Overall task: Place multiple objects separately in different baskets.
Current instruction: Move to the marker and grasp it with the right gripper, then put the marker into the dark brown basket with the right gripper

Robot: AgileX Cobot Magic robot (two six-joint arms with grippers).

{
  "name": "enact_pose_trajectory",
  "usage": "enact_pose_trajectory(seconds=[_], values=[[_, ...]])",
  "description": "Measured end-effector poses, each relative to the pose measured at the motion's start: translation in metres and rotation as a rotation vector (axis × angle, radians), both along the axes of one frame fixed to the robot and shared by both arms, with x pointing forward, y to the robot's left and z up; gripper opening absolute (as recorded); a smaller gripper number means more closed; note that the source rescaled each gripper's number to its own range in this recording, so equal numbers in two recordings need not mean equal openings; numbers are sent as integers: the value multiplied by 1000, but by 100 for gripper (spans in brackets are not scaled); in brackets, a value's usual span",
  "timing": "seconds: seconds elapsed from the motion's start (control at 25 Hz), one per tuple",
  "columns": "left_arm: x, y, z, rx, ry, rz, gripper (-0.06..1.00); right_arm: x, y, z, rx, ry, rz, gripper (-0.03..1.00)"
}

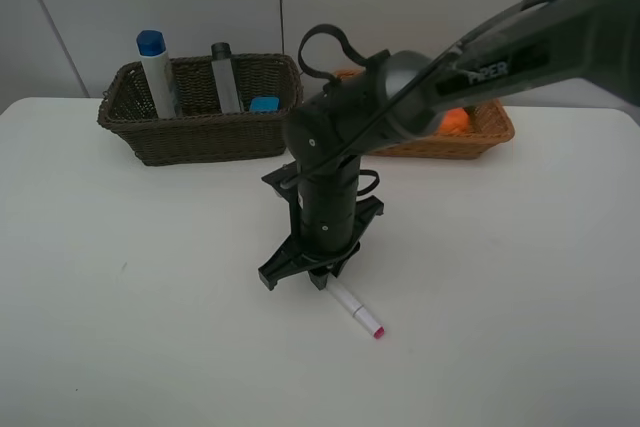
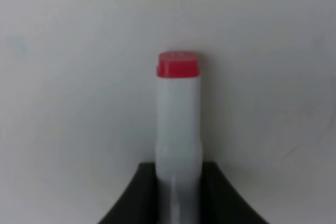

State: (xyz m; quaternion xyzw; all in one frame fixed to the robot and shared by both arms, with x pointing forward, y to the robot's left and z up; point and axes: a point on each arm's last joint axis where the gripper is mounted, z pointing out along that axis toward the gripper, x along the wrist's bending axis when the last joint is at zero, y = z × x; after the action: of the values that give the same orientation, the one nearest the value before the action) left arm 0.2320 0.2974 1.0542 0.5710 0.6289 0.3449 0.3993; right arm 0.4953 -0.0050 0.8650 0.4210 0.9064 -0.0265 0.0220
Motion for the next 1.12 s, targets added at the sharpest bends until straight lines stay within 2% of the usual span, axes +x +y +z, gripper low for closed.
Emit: enact_pose_trajectory(seconds=[0.12, 0.24, 0.44, 0.52, 0.68, 0.76, 0.88, 1.0, 1.12], values=[[0, 0, 0, 0, 0, 0, 100, -3, -1, 7, 10, 13, -5, 0], [0, 0, 0, 0, 0, 0, 100, -1, 0, 41, 68, -57, 15, 0], [0, 0, 0, 0, 0, 0, 100, 25, 13, 127, 273, -380, 92, 0], [0, 0, 0, 0, 0, 0, 100, 42, 18, 150, 347, -497, 105, 0], [0, 0, 0, 0, 0, 0, 100, 83, 24, 176, 530, -743, 130, 0], [0, 0, 0, 0, 0, 0, 100, 105, 25, 180, 644, -849, 122, 0], [0, 0, 0, 0, 0, 0, 100, 134, 25, 172, 784, -949, 80, 0], [0, 0, 0, 0, 0, 0, 100, 155, 23, 148, 872, -1014, 61, 0], [0, 0, 0, 0, 0, 0, 100, 167, 24, 122, 920, -1044, 58, 1]])
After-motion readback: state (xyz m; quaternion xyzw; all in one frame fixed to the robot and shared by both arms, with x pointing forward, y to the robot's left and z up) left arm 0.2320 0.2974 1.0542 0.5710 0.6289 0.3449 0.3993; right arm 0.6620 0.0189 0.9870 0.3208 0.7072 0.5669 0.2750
